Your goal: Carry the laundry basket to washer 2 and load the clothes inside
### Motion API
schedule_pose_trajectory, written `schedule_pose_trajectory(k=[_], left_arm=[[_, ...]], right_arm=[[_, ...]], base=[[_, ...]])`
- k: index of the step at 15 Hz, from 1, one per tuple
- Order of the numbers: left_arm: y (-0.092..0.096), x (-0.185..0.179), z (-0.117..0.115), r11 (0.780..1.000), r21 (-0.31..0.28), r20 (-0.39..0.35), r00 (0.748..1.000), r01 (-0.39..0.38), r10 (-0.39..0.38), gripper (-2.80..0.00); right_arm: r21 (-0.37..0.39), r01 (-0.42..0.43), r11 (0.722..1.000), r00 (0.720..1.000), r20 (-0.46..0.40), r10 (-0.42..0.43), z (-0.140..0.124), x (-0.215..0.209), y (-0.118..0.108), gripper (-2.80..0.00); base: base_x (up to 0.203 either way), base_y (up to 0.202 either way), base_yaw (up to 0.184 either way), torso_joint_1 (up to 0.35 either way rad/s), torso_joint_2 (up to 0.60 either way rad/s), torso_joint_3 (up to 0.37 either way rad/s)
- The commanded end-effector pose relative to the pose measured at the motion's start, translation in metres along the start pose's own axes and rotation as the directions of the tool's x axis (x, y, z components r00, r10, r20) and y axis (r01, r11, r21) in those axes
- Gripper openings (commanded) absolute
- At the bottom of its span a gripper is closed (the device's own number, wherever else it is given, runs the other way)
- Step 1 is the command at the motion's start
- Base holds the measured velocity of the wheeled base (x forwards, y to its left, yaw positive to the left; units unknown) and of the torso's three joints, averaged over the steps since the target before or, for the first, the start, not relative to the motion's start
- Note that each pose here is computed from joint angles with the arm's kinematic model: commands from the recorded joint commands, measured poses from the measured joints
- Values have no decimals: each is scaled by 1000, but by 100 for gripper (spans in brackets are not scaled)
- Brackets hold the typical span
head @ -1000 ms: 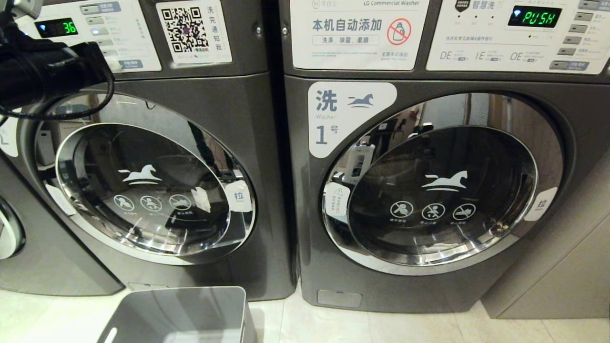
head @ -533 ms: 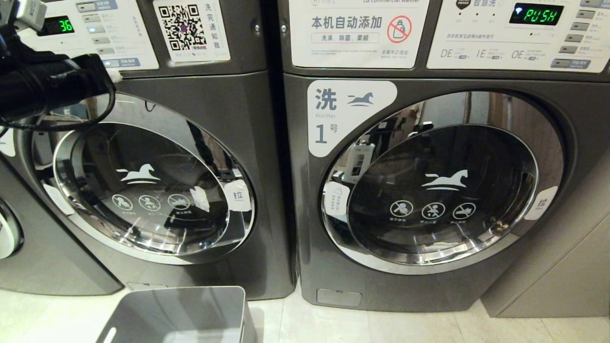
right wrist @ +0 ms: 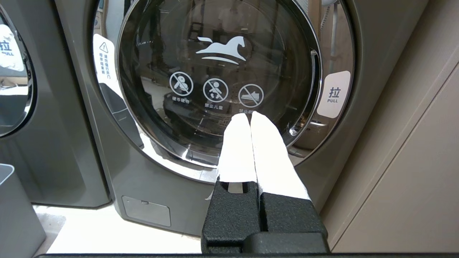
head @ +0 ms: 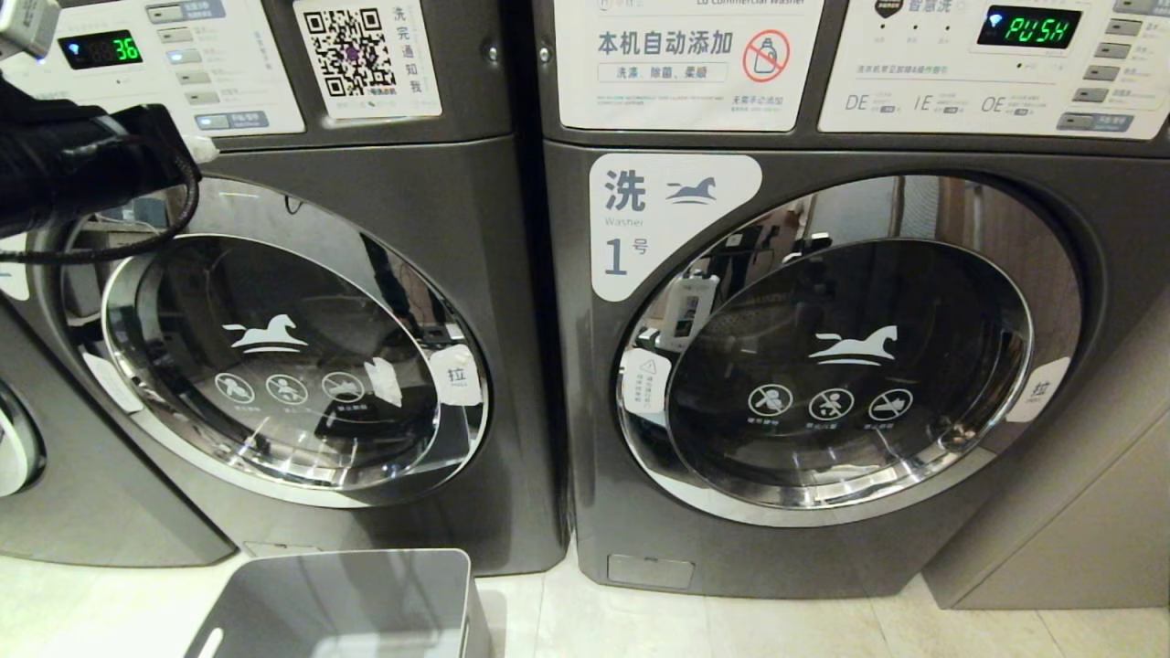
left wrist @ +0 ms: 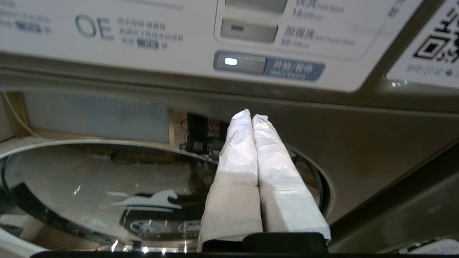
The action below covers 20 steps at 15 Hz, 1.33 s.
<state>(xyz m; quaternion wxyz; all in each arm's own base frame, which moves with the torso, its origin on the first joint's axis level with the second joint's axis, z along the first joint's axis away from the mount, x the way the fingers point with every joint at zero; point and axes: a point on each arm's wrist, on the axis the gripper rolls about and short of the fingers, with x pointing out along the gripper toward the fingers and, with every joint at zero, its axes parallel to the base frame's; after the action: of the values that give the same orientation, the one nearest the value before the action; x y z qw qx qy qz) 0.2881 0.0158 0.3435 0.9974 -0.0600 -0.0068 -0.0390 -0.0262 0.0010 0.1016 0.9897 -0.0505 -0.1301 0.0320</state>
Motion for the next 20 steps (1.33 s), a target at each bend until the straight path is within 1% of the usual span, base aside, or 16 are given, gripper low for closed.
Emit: schedule_pose_trajectory(k=[1, 2, 4, 6, 8, 10, 11, 14, 15, 16, 20], left_arm=[[-2, -22, -2, 1000, -1, -2, 1000, -5, 5, -280], [-1, -30, -5, 1000, -1, -11, 1000, -18, 18, -280], [-1, -48, -18, 997, -4, -45, 996, -83, 83, -280], [-1, -76, -41, 992, -5, -99, 987, -127, 125, -280], [-4, -113, -66, 988, -2, -141, 978, -153, 152, -280], [-6, -156, -97, 986, 3, -170, 971, -169, 167, -280], [-7, -176, -117, 985, 11, -191, 966, -174, 173, -280], [-7, -230, -184, 983, 79, -237, 955, -163, 177, -280], [-7, -246, -207, 982, 105, -237, 956, -154, 175, -280], [-7, -259, -224, 982, 126, -220, 961, -144, 169, -280], [-9, -296, -252, 984, 156, -138, 984, -89, 111, -280]], right_arm=[[2, -5, 1000, 999, -38, 5, -11, 1, 1, -280], [2, -5, 1000, 999, -40, 5, -11, 1, 1, -280], [2, -5, 1000, 999, -40, 5, -11, 1, 1, -280], [2, -5, 1000, 999, -39, 5, -11, 1, 1, -280], [2, -5, 1000, 999, -40, 5, -11, 1, 1, -280], [2, -5, 1000, 999, -39, 5, -11, 1, 1, -280], [2, -5, 1000, 999, -38, 5, -11, 1, 1, -280], [2, -5, 1000, 999, -40, 5, -11, 1, 1, -280], [2, -5, 1000, 999, -40, 5, -11, 1, 1, -280], [2, -5, 1000, 999, -38, 5, -11, 1, 1, -280], [3, -5, 1000, 999, -39, 5, -11, 1, 1, -280]], base=[[0, 0, 0, 0, 0, 0], [0, 0, 0, 0, 0, 0], [0, 0, 0, 0, 0, 0], [0, 0, 0, 0, 0, 0], [0, 0, 0, 0, 0, 0], [0, 0, 0, 0, 0, 0], [0, 0, 0, 0, 0, 0], [0, 0, 0, 0, 0, 0], [0, 0, 0, 0, 0, 0], [0, 0, 0, 0, 0, 0], [0, 0, 0, 0, 0, 0]])
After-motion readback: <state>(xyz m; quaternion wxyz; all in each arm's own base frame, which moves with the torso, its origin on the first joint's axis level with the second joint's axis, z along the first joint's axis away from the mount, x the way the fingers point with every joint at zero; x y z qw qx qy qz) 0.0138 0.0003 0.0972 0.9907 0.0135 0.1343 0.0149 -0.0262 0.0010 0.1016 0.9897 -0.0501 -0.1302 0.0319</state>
